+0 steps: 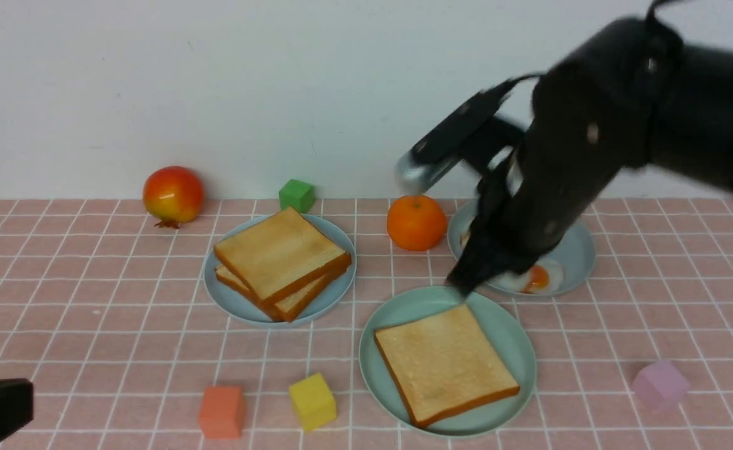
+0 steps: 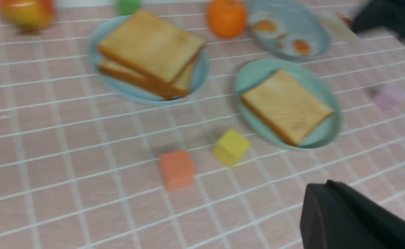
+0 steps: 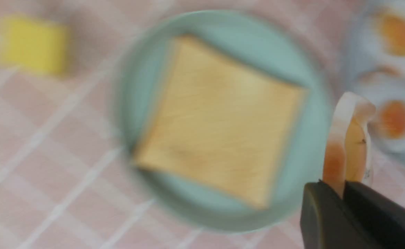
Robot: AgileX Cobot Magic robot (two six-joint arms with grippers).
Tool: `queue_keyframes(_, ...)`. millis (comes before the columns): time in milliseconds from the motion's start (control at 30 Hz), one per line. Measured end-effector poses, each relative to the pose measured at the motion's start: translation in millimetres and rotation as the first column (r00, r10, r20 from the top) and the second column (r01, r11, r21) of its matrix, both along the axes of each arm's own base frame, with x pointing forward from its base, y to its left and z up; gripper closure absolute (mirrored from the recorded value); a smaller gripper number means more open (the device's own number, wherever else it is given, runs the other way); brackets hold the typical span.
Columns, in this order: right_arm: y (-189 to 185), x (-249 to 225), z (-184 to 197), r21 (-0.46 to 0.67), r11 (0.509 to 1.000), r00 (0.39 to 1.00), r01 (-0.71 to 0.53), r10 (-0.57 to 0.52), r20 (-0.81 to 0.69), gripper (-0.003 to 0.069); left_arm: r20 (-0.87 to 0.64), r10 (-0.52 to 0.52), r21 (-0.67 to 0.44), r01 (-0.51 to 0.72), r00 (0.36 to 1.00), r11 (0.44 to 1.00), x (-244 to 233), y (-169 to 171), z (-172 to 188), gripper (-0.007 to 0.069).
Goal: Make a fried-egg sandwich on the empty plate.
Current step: Use the right arm to place the fried egg on the slice of bread in the middle
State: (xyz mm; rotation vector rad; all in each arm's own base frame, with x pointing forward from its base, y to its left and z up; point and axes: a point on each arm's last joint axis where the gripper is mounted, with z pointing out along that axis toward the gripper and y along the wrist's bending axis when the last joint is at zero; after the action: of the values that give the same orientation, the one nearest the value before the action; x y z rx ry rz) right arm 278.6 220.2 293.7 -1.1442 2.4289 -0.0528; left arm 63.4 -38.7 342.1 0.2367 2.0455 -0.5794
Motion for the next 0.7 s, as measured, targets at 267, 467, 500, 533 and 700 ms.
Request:
queue_keyframes(267, 39, -39, -33, -0.127, 0.992, 0.998, -0.008, 0.016, 0.066, 0.0576, 0.009, -0.090, 0.038, 0.090, 0.996, 0.995, -4, -5, -1, 0.0613)
queue_keyframes(467, 48, -37, -47, -0.144, 0.989, 0.996, 0.019, -0.007, 0.084, 0.0576, 0.031, -0.225, -0.001, 0.225, 0.974, 0.974, -11, -15, 2, 0.0613)
queue_keyframes(500, 50, -35, -51, -0.147, 0.989, 0.997, 0.015, -0.003, 0.082, 0.0576, 0.033, -0.244, -0.008, 0.245, 0.969, 0.970, -12, -16, 3, 0.0613)
queue_keyframes(533, 53, -34, -57, -0.150, 0.989, 0.997, 0.010, 0.002, 0.078, 0.0576, 0.033, -0.265, -0.014, 0.266, 0.964, 0.964, -13, -18, 3, 0.0613)
queue_keyframes(700, 61, -25, -86, -0.198, 0.980, 0.997, -0.003, 0.019, 0.079, 0.0576, 0.035, -0.314, -0.021, 0.315, 0.949, 0.949, -17, -21, 3, 0.0613)
